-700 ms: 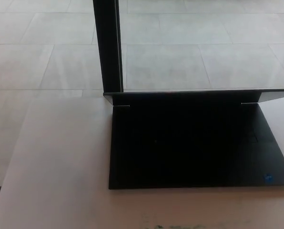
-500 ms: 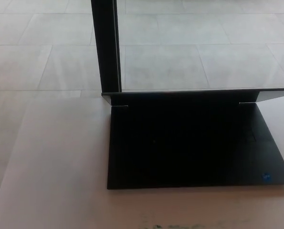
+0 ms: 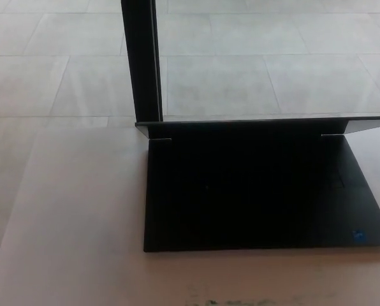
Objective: The robot uses its right hand to push down on the lid of a laptop kept in the middle of the desk to close it
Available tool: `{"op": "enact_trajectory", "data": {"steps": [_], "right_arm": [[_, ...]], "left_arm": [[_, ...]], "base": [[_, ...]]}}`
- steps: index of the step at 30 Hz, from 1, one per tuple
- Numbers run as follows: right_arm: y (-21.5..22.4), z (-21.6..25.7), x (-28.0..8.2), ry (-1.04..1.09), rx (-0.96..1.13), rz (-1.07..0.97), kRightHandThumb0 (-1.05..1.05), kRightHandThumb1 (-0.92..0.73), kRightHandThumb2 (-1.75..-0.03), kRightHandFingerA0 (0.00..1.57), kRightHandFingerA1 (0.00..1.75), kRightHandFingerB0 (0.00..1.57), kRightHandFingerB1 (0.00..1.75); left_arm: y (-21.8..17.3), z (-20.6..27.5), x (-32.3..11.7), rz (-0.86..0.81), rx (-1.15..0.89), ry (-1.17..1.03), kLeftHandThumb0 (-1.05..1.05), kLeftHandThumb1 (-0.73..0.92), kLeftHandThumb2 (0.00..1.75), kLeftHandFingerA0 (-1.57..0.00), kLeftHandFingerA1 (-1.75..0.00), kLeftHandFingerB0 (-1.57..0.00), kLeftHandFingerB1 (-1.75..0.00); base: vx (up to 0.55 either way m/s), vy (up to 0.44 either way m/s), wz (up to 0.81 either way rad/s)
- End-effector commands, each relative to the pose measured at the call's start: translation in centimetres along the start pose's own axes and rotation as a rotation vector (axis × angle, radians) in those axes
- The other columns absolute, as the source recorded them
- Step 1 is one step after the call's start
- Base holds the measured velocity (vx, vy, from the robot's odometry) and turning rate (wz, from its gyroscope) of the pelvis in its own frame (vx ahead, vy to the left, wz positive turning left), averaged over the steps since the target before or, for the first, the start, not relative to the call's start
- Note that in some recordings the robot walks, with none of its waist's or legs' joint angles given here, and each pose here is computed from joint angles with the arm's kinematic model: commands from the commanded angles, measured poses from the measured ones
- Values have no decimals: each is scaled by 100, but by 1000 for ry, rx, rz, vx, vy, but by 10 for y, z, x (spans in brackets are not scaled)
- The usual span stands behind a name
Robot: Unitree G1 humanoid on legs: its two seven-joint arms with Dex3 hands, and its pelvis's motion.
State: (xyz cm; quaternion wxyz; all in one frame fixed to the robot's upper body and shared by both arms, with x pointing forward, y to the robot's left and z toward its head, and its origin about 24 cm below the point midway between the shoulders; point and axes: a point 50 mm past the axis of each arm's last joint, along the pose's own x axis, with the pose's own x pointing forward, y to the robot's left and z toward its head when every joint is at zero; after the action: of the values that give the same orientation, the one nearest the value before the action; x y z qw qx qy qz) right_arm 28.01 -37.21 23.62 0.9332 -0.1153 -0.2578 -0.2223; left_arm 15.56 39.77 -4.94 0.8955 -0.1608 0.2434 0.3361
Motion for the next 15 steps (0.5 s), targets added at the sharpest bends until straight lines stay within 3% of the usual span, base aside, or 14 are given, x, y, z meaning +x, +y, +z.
{"op": "enact_trajectory", "data": {"steps": [1, 2, 3, 5, 6, 7, 10, 11, 12, 15], "right_arm": [[78, 87, 36, -297, -220, 342, -90, -90, -68, 30, 42, 23, 29], [88, 88, 37, -297, -228, 378, -88, -69, -108, 24, 51, 17, 43], [96, 87, 37, -289, -232, 416, -92, -89, -68, 30, 44, 25, 31], [119, 85, 34, -269, -295, 511, -94, -90, -68, 29, 41, 24, 31], [127, 82, 32, -260, -323, 553, -91, -70, -109, 24, 50, 18, 44], [131, 81, 31, -263, -342, 573, -94, -91, -69, 30, 43, 24, 30], [162, 55, 15, -244, -436, 720, -91, -88, -68, 26, 45, 24, 31], [165, 50, 13, -245, -452, 739, -89, -89, -68, 25, 46, 23, 32], [168, 46, 11, -237, -474, 758, -89, -90, -68, 21, 44, 22, 31], [176, 30, 3, -215, -557, 811, -90, -92, -71, 21, 43, 20, 31]], "left_arm": [[7, 13, 1, -17, -103, -37, -105, 65, 66, -24, -38, -22, -32], [7, 13, 1, -16, -97, -39, -105, 66, 66, -25, -39, -23, -33], [7, 13, 1, -15, -97, -38, -105, 67, 66, -26, -39, -23, -33], [7, 13, 1, -10, -111, -38, -105, 66, 66, -26, -41, -24, -34], [7, 13, 1, -15, -106, -39, -105, 66, 65, -26, -40, -23, -33], [7, 13, 1, -19, -106, -39, -105, 67, 66, -25, -41, -21, -34], [4, 11, 1, -30, -114, -37, -105, 65, 66, -24, -42, -21, -35], [4, 11, 1, -29, -118, -35, -105, 47, 100, -21, -47, -18, -40], [4, 11, 1, -28, -117, -33, -105, 66, 66, -24, -40, -21, -34], [4, 13, 2, -23, -122, -36, -105, 65, 65, -24, -40, -22, -34]], "base": [[0, 0, 0], [0, 0, 0], [0, 0, 0], [0, 0, 0], [0, 0, 0], [0, 0, 0], [0, 0, 0], [0, 0, 0], [0, 0, 0], [0, 0, 0]]}}
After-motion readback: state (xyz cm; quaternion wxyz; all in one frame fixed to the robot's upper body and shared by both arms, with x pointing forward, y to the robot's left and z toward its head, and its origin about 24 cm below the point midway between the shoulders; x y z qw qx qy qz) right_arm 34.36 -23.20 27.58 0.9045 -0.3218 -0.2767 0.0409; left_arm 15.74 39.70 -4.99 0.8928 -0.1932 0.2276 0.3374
